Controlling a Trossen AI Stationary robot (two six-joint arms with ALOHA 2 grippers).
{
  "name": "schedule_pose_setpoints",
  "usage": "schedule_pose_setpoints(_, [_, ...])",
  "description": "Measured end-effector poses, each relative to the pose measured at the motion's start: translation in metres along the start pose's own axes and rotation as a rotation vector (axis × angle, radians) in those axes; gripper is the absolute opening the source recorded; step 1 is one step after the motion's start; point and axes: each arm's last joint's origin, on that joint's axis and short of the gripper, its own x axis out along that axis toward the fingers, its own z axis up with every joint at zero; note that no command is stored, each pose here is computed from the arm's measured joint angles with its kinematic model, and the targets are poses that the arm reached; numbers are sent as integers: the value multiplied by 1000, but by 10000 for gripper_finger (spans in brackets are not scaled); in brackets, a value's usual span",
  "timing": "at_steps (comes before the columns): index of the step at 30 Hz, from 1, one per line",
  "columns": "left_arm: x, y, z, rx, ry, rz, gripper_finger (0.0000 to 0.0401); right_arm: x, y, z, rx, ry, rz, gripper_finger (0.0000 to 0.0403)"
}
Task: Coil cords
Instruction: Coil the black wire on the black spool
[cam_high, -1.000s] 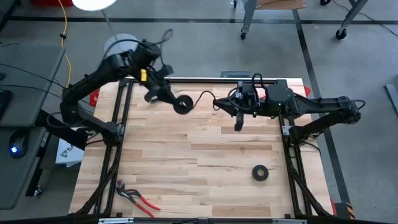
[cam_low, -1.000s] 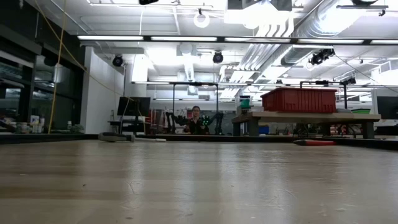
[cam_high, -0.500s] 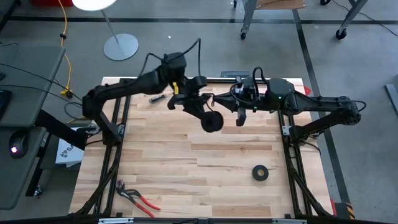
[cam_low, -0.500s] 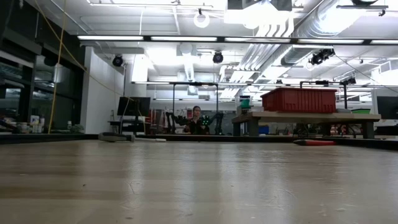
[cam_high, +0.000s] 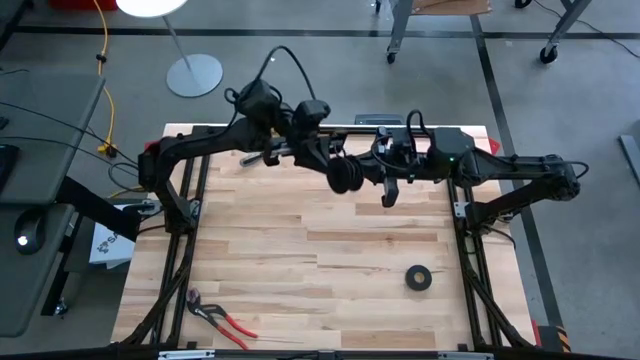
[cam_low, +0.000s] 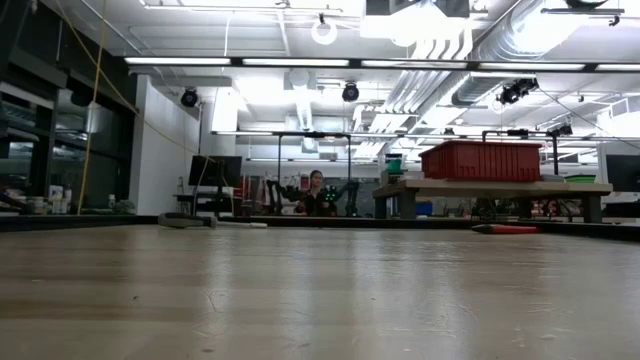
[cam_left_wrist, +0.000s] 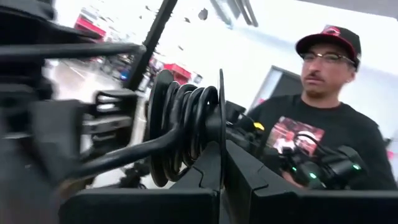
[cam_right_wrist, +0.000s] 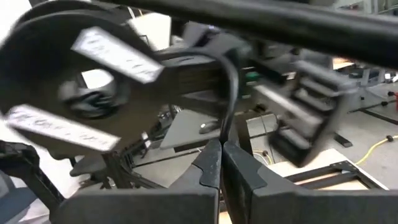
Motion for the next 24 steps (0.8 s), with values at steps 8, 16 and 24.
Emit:
schedule_pose_setpoints(8, [-16,3,11,85,-119,87,0,0,4,0,-5,-13,-17,0])
schedule_pose_setpoints(16, [-24,6,17,238,-217,188,0,0,4,0,-5,-23,-28,0])
schedule_pose_setpoints(24, [-45,10,23,303,-187,218,0,0,4,0,-16,-22,-35,0])
